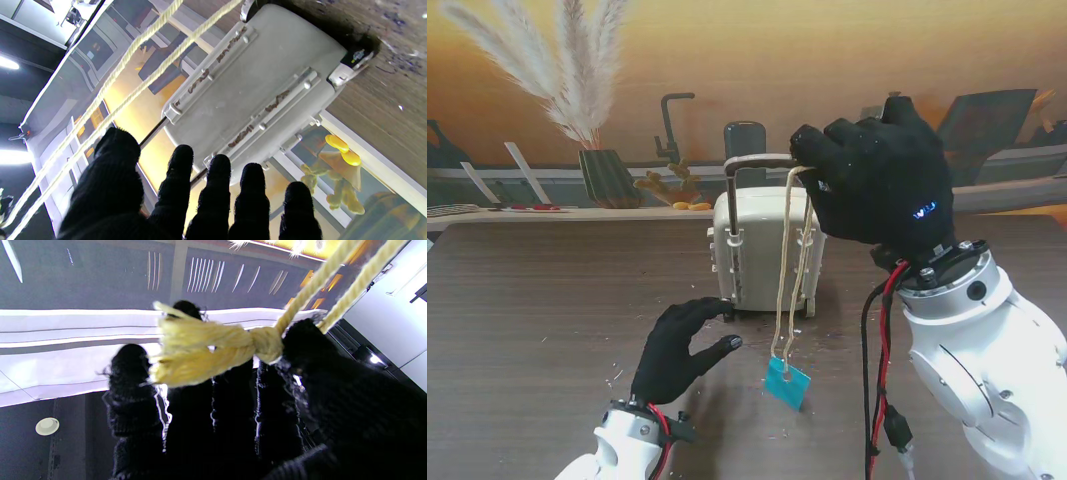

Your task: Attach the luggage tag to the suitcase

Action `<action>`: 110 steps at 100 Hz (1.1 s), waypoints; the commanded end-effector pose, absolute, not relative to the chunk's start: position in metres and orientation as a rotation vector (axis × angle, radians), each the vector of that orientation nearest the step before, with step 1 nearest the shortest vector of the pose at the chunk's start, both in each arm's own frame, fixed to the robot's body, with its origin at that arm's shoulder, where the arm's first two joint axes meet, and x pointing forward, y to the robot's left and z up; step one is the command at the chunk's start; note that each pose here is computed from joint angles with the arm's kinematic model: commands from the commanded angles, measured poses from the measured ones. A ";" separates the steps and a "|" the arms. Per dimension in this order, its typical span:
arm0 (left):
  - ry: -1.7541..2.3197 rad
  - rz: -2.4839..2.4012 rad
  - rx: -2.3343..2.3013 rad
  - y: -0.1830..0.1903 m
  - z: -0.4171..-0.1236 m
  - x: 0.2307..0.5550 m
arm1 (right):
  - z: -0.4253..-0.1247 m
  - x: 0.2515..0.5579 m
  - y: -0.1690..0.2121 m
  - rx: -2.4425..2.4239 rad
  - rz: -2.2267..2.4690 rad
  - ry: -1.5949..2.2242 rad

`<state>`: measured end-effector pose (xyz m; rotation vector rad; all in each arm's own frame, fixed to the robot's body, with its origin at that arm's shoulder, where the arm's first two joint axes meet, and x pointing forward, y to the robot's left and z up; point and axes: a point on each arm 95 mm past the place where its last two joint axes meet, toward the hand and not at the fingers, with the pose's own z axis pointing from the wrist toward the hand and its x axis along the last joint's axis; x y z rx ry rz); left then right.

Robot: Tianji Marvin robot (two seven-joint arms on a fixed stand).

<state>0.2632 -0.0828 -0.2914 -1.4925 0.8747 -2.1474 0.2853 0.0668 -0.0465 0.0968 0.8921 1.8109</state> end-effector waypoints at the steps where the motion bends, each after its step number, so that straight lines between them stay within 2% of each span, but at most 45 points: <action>1: 0.910 -2.145 -1.503 -0.087 -0.294 0.267 | -0.045 0.282 0.069 0.082 1.810 0.906; 61: 0.958 -2.204 -1.556 -0.119 -0.314 0.287 | -0.048 0.278 0.076 0.050 1.819 0.927; 110: 0.981 -2.247 -1.511 -0.138 -0.317 0.302 | -0.051 0.277 0.078 0.052 1.822 0.939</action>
